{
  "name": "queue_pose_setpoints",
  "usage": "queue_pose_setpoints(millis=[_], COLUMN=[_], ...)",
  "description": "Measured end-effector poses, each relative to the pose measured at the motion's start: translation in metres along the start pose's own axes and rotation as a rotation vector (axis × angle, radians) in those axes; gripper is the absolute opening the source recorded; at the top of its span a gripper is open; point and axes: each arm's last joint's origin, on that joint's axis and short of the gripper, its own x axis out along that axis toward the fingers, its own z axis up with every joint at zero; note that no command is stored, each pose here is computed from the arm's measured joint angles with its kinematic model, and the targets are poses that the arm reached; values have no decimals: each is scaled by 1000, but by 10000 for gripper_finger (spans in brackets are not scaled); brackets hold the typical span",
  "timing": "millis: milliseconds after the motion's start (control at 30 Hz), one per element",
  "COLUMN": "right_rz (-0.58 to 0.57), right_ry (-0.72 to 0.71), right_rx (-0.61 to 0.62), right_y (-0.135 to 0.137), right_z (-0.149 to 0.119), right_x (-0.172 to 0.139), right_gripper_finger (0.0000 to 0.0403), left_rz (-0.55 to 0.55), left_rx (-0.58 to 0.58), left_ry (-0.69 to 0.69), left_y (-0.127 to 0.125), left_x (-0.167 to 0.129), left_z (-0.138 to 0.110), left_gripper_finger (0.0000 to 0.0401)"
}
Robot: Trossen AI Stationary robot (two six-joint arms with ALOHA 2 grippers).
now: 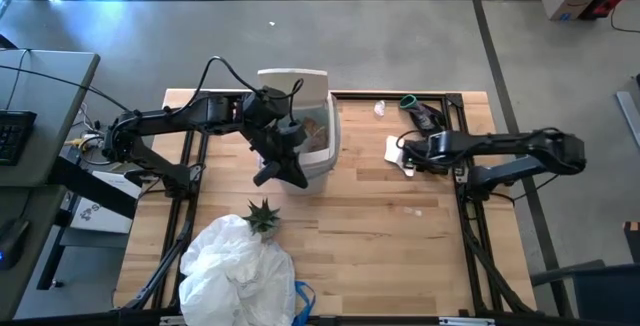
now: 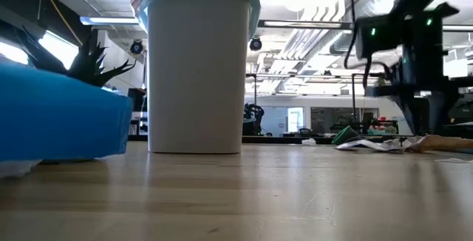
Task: Place trash/remove bag and relplace
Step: Put the brown napkin into the trash bin
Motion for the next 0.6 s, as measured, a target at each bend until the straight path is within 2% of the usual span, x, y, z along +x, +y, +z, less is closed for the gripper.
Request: queue_pose_setpoints(millis=[67, 233, 333, 600], right_rz=[-44, 36, 31, 14], right_ry=[1, -84, -142, -105], right_rx=[58, 41, 51, 54], right_y=[2, 19, 19, 17], right_z=[1, 7, 14, 26], right_x=[8, 3, 1, 5], right_gripper_finger=[121, 121, 121, 121], left_rz=[2, 10, 10, 10], left_rx=[-6, -19, -14, -15], left_ry=[7, 31, 31, 34], left_y=[0, 0, 0, 0], left_x=[-1, -1, -1, -1], left_z=[-1, -4, -4, -5], left_gripper_finger=[0, 0, 0, 0])
